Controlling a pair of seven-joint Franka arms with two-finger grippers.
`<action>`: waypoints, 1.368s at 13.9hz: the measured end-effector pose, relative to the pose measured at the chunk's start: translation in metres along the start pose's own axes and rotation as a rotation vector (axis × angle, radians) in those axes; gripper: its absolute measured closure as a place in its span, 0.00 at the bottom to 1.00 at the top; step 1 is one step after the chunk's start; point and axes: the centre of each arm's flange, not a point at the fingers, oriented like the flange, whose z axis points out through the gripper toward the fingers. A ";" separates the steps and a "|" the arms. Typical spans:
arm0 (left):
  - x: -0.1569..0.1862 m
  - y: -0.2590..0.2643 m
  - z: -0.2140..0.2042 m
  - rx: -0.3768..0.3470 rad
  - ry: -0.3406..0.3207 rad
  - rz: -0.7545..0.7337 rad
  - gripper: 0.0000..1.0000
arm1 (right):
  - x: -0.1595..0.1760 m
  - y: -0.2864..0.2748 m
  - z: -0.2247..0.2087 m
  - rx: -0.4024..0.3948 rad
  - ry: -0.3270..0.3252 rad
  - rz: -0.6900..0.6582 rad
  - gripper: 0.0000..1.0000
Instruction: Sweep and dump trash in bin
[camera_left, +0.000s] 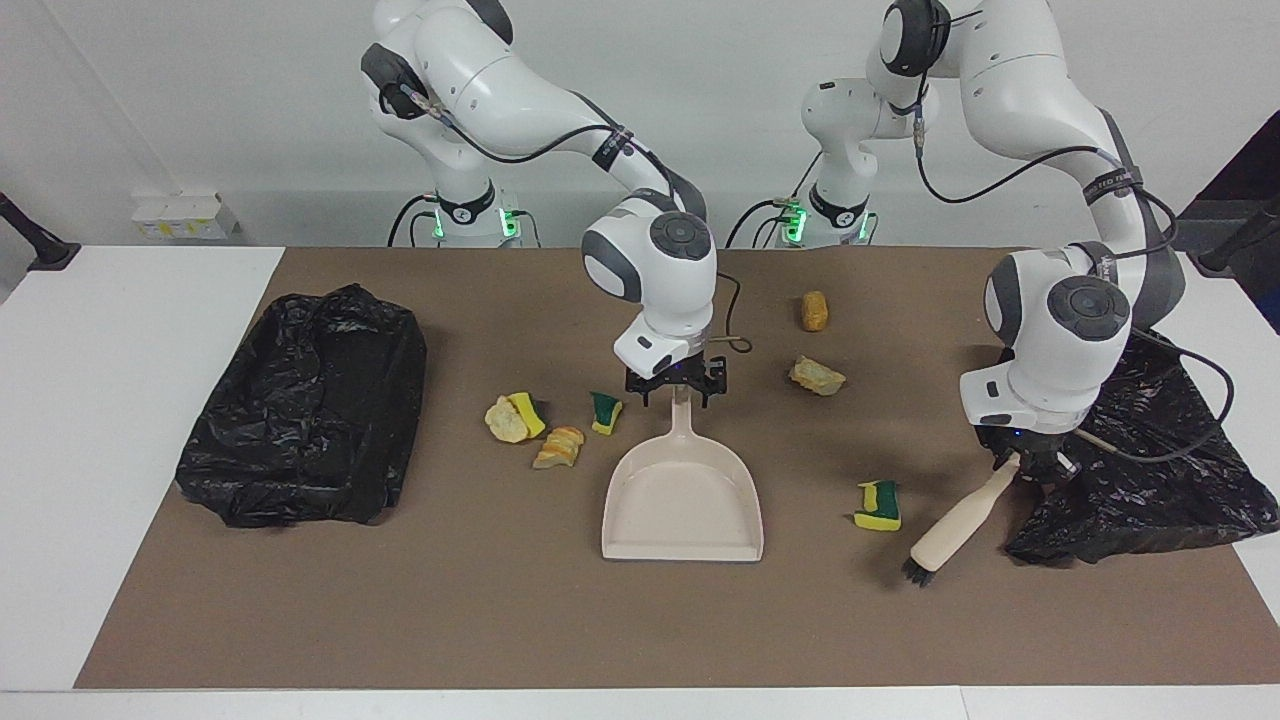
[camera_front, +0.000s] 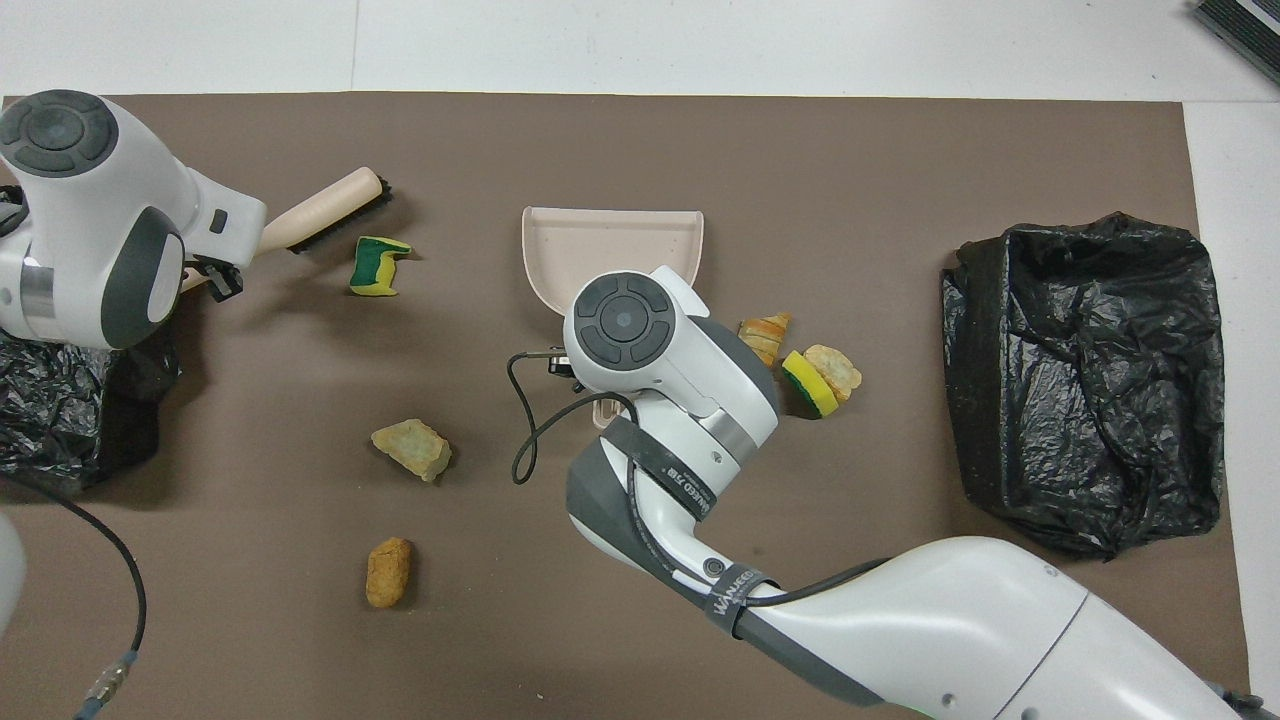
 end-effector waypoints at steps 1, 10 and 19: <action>0.004 0.008 0.005 -0.013 -0.006 0.019 0.74 | 0.000 0.000 0.000 -0.009 0.008 -0.008 0.66; 0.004 0.119 -0.026 -0.178 -0.123 0.115 0.74 | -0.022 0.040 -0.121 -0.016 -0.104 -0.591 0.69; -0.020 0.155 -0.082 -0.275 -0.158 -0.343 0.74 | -0.072 0.081 -0.081 0.018 -0.214 -1.340 0.69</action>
